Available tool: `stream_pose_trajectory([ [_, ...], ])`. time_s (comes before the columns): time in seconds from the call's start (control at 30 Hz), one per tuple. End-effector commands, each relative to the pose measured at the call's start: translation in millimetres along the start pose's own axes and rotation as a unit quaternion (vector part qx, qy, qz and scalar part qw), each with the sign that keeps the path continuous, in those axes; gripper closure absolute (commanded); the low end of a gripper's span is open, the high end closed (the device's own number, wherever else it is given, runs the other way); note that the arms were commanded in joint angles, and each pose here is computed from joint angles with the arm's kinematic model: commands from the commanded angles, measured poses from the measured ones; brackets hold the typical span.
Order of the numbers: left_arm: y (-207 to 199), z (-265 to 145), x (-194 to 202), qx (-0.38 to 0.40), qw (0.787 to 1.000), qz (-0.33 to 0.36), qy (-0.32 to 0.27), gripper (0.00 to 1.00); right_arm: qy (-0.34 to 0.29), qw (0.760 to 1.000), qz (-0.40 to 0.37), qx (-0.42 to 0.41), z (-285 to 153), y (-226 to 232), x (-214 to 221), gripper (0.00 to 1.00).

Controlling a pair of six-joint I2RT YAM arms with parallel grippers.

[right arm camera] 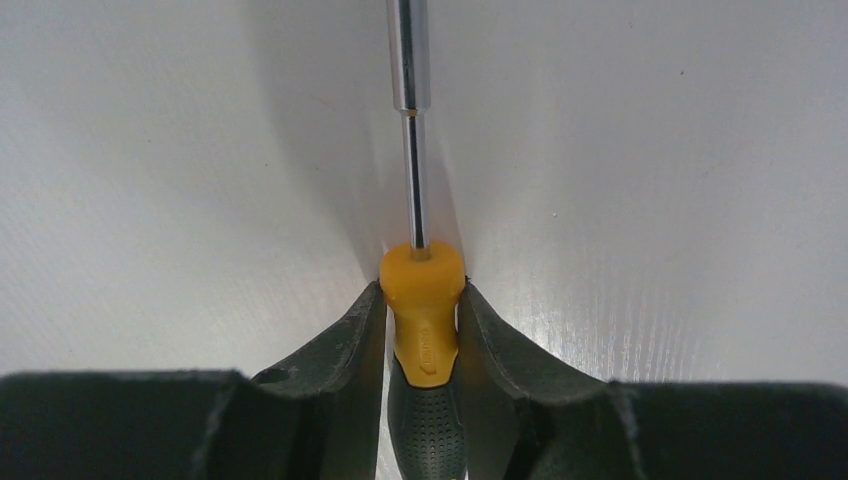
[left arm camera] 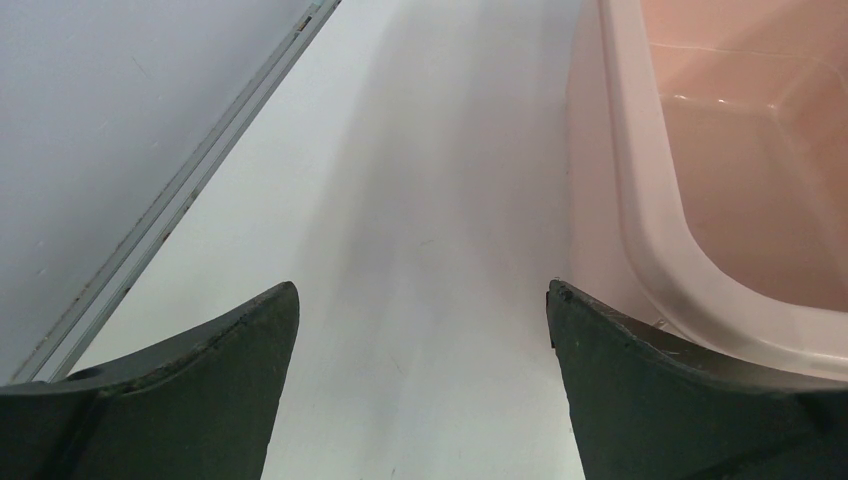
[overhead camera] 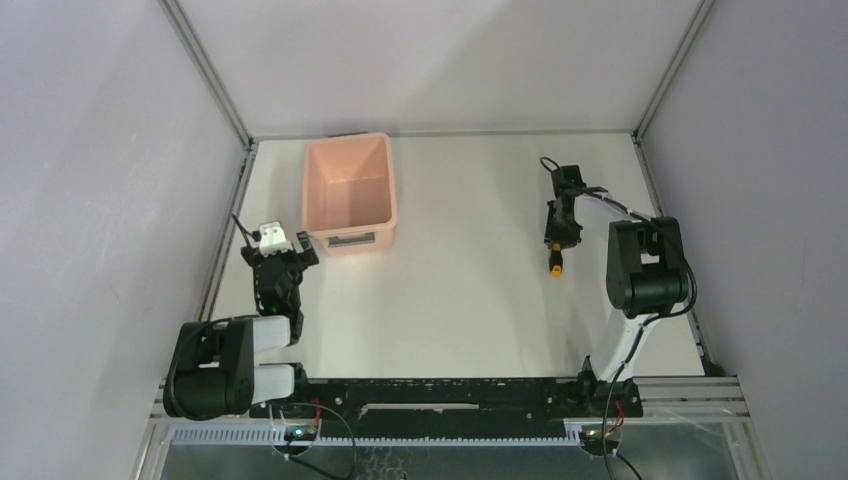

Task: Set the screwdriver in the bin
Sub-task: Pick up the screwdriver from the center of the board, then place the screwdriver in the bin.

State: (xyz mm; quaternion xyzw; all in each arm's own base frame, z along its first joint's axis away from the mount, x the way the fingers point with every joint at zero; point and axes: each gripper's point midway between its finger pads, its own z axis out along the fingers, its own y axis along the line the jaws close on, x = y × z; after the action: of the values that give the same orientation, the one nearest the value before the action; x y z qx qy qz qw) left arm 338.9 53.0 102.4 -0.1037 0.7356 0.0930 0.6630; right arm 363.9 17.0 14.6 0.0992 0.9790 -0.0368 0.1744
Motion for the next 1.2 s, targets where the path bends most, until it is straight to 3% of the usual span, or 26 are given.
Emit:
stream_pose_trajectory([
  [0.0,-5,10,-34,0.004,0.999,-0.007,-0.048,0.02,0.012,1.000,0.010,-0.009,11,0,1,0.77],
  [0.17,-5,10,-34,0.004,0.999,-0.007,-0.047,0.02,0.007,0.998,0.017,-0.053,-2,12,-3,0.84],
  [0.4,-5,10,-34,0.004,0.999,-0.007,-0.048,0.02,-0.031,0.982,0.036,-0.185,-53,49,-21,0.86],
  [0.8,-5,10,-34,0.003,0.999,-0.007,-0.047,0.02,-0.096,0.907,0.068,-0.404,-175,107,-51,0.88],
  [1.17,-5,10,-34,0.004,0.999,-0.007,-0.048,0.02,-0.169,0.878,0.061,-0.443,-289,158,-86,0.88],
])
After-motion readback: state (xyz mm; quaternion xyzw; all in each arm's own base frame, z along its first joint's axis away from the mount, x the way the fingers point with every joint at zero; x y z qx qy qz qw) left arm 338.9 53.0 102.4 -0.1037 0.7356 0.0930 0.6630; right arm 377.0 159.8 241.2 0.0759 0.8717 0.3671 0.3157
